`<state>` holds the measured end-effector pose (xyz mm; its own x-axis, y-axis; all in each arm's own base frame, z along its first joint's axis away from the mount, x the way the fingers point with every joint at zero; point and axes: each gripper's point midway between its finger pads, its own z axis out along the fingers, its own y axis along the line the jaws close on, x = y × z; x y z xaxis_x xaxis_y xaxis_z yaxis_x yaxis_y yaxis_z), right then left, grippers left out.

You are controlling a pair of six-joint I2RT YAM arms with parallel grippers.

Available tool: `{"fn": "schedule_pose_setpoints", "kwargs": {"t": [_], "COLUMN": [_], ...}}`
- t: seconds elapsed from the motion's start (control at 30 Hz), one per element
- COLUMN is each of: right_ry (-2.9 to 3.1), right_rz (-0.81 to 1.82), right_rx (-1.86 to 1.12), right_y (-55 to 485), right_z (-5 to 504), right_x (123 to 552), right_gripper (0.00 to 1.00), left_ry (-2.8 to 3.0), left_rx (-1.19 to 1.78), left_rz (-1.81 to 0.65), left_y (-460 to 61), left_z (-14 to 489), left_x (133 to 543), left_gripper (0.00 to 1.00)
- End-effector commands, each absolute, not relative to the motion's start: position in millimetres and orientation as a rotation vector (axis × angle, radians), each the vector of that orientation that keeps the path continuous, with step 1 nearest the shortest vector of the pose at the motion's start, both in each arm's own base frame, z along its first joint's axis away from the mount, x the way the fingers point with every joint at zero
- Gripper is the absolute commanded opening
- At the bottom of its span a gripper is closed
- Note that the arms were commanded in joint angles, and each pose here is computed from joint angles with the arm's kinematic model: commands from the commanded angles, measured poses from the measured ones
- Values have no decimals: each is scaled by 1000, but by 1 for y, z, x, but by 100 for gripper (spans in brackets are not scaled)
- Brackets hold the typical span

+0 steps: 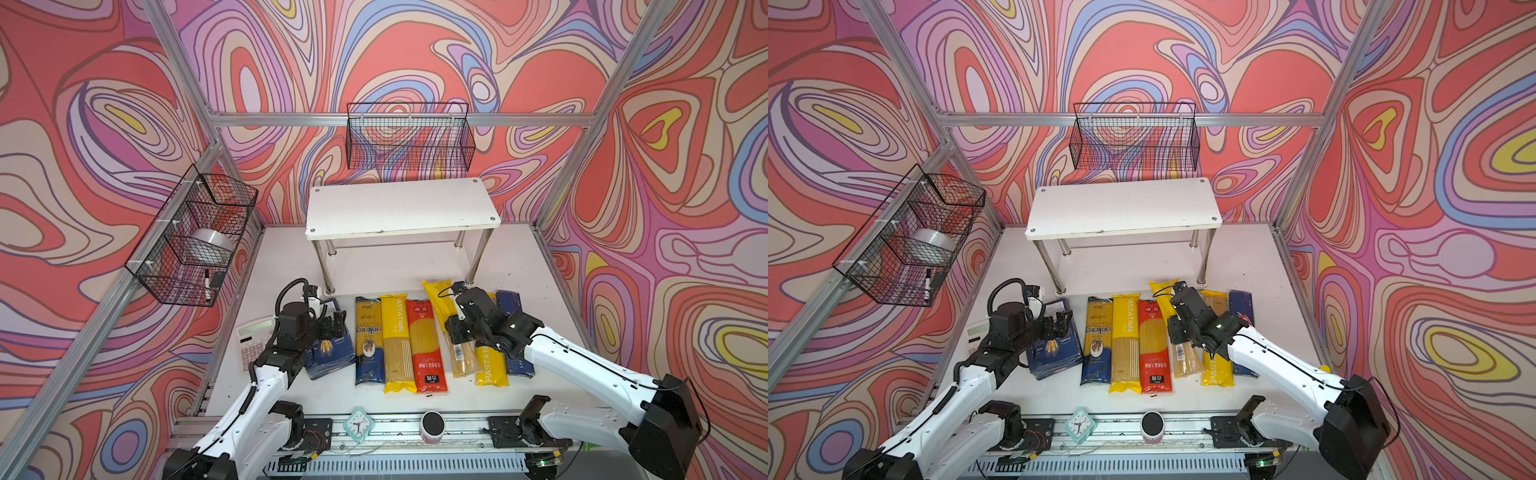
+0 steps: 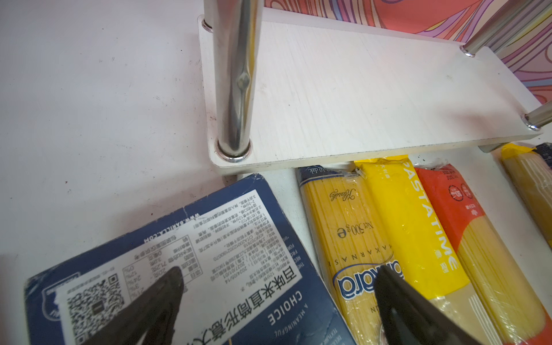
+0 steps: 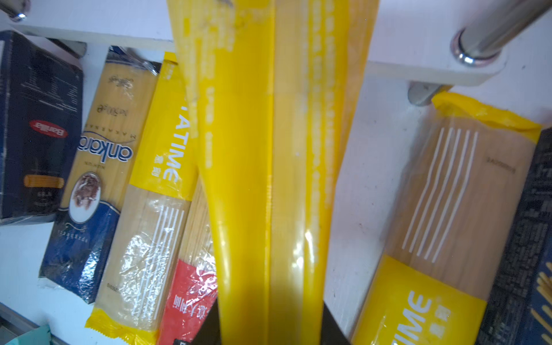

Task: Arrange pasta packages on shelves
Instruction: Pick up the pasta bag from the center of the table.

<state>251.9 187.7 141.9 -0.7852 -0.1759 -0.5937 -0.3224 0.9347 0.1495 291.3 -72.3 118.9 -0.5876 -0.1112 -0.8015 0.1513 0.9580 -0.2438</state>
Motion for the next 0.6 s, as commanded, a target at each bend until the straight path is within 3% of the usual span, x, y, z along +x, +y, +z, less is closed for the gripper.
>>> {"fn": "schedule_pose_setpoints", "kwargs": {"t": [0.0,0.57], "right_ry": [2280,2100], "right_rz": [416,541], "right_rx": [-420,-693], "right_y": [209,234], "right_z": [203,265], "right_x": [270,256], "right_gripper": [0,0], "left_ry": [2123,2124], "left_rx": [35,31], "left_rz": [-354,-350], "left_y": [-74,-73], "left_z": [135,135], "left_x": [297,298], "left_gripper": [100,100]}}
